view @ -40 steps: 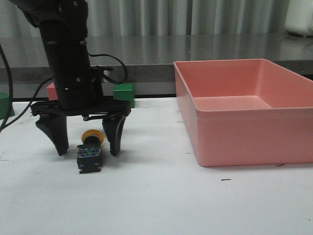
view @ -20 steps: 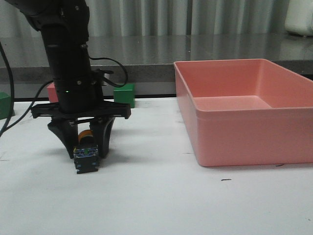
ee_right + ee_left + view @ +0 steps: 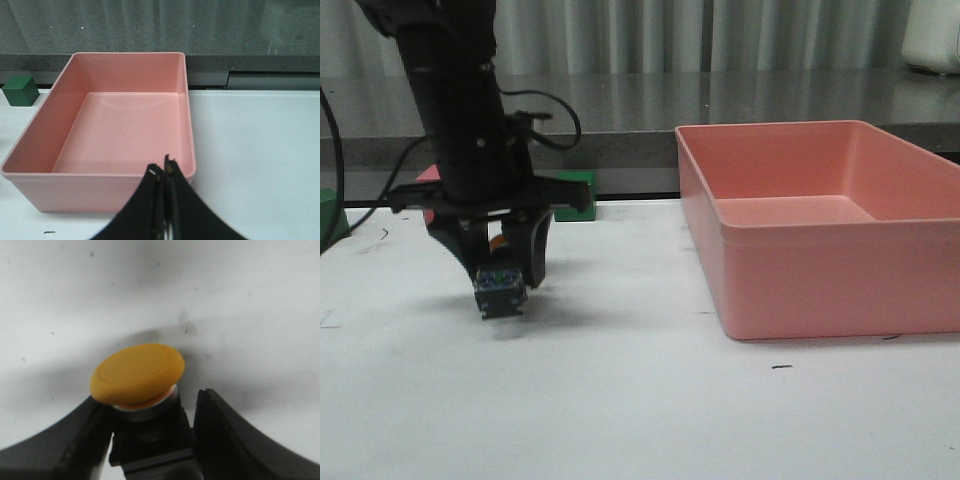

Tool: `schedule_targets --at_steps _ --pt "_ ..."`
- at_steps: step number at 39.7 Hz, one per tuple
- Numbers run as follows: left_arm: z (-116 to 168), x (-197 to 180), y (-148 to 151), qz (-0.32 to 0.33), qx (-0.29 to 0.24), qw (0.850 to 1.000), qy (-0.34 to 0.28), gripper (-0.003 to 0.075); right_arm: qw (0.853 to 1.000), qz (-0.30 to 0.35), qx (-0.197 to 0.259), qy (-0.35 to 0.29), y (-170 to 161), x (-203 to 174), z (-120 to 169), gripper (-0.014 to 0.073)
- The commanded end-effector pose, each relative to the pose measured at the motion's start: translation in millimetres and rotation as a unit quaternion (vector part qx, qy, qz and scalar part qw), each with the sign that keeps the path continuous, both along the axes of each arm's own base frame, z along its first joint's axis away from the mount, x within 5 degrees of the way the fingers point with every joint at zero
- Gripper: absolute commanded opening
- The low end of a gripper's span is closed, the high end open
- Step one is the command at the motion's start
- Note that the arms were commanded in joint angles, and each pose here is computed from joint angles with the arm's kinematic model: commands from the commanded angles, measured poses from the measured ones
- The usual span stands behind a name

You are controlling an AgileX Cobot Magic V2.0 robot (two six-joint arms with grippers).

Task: Place and stand button with both arms
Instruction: 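Grasp the button with the left gripper and lift it up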

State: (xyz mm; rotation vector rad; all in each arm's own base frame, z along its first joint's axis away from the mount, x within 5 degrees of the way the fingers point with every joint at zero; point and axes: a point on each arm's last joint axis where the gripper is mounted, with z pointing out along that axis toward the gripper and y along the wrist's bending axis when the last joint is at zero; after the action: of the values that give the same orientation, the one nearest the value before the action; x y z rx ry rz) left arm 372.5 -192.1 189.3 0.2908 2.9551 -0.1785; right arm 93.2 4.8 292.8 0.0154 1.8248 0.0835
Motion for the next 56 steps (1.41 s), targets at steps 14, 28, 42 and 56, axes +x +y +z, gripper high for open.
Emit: schedule_targets --at_steps 14,28,42,56 --pt "105.8 -39.1 27.8 -0.008 -0.077 0.963 -0.257 0.0218 0.998 -0.002 -0.009 -0.055 -0.7 1.3 16.1 -0.0069" --pt "114.8 -94.9 62.2 -0.051 -0.102 0.899 -0.423 0.0218 0.998 -0.002 -0.009 -0.055 -0.7 1.3 16.1 -0.0069" --pt "93.4 -139.5 73.0 -0.142 -0.160 0.793 -0.570 0.0218 0.998 -0.002 -0.009 -0.055 -0.7 1.3 16.1 -0.0069" --pt "74.5 -128.7 66.2 -0.163 -0.156 0.743 -0.630 0.0218 0.998 -0.002 -0.009 -0.055 -0.7 1.3 16.1 -0.0069"
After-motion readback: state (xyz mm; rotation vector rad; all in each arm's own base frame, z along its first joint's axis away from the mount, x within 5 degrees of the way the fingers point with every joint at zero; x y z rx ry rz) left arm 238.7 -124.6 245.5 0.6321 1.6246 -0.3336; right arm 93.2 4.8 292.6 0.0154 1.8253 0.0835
